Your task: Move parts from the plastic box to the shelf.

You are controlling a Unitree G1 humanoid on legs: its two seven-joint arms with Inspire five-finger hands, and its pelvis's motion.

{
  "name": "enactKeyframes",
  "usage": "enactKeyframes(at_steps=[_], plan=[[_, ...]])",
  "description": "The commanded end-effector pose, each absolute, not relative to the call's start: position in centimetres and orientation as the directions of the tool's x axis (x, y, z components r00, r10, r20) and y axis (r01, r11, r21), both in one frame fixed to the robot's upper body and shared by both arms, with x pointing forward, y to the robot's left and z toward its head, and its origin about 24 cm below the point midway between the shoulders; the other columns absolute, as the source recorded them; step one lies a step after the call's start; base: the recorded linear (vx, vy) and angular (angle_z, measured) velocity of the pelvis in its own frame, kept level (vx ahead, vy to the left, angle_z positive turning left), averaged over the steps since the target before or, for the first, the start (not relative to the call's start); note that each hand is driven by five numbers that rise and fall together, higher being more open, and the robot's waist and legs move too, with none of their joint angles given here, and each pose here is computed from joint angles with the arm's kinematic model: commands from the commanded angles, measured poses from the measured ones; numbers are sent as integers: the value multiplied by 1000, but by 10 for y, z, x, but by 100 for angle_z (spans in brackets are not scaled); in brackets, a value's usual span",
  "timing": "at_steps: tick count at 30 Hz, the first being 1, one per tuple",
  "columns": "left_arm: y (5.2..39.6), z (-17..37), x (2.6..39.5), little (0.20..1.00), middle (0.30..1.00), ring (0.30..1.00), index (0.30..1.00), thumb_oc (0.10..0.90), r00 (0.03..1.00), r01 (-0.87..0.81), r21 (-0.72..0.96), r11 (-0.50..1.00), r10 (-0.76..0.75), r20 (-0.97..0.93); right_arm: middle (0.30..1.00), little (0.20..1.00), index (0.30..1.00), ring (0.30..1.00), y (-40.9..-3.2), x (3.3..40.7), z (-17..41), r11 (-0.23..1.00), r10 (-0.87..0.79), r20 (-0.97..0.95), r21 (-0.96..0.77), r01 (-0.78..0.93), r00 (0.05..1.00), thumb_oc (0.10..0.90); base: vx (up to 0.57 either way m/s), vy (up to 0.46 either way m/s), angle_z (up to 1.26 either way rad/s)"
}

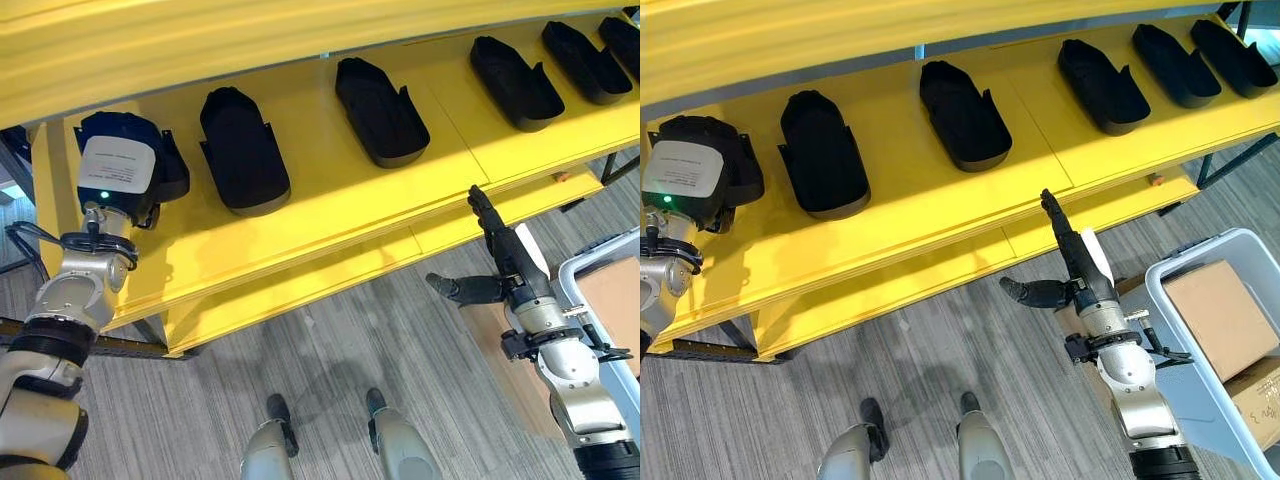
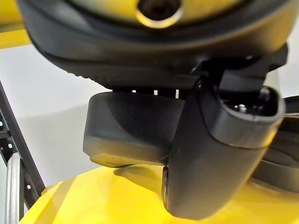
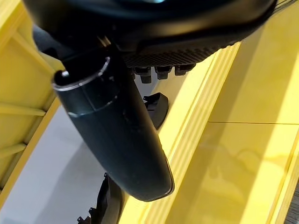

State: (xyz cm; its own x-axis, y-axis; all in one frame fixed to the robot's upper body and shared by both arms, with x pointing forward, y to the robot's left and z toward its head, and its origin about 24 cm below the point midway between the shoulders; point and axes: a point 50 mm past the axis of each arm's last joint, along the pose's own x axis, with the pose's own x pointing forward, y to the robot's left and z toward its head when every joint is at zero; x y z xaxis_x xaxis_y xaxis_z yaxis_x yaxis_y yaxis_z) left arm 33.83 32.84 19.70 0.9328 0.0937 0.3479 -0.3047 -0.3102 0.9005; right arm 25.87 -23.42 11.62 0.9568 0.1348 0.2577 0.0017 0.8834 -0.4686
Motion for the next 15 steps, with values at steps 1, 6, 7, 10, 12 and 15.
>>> enactKeyframes(at_steps=[1,6,7,10,12,15], plan=[[354,253,328,300,300,300,300,400,845,-431,831,-353,165,509,1000,1000,1000,1000,-235,253,172,890,179,520,-447,87,835,900,0,0,0],[362,244,323,300,300,300,300,400,850,-408,847,-340,198,489,1000,1000,1000,1000,-235,253,172,889,179,519,-450,89,836,900,1,1,1],[365,240,321,300,300,300,300,400,851,-398,854,-336,212,480,1000,1000,1000,1000,-235,252,172,889,178,520,-449,90,836,900,7,4,3],[370,233,318,300,300,300,300,400,852,-382,864,-327,239,467,1000,1000,1000,1000,-235,252,172,889,176,520,-448,91,836,900,0,0,0],[372,231,317,300,300,300,300,400,852,-377,868,-324,245,462,1000,1000,1000,1000,-236,251,171,888,176,519,-450,93,836,900,0,0,0],[375,227,315,300,300,300,300,400,853,-366,875,-318,261,452,1000,1000,1000,1000,-237,250,172,887,177,519,-453,94,836,900,2,-3,1]])
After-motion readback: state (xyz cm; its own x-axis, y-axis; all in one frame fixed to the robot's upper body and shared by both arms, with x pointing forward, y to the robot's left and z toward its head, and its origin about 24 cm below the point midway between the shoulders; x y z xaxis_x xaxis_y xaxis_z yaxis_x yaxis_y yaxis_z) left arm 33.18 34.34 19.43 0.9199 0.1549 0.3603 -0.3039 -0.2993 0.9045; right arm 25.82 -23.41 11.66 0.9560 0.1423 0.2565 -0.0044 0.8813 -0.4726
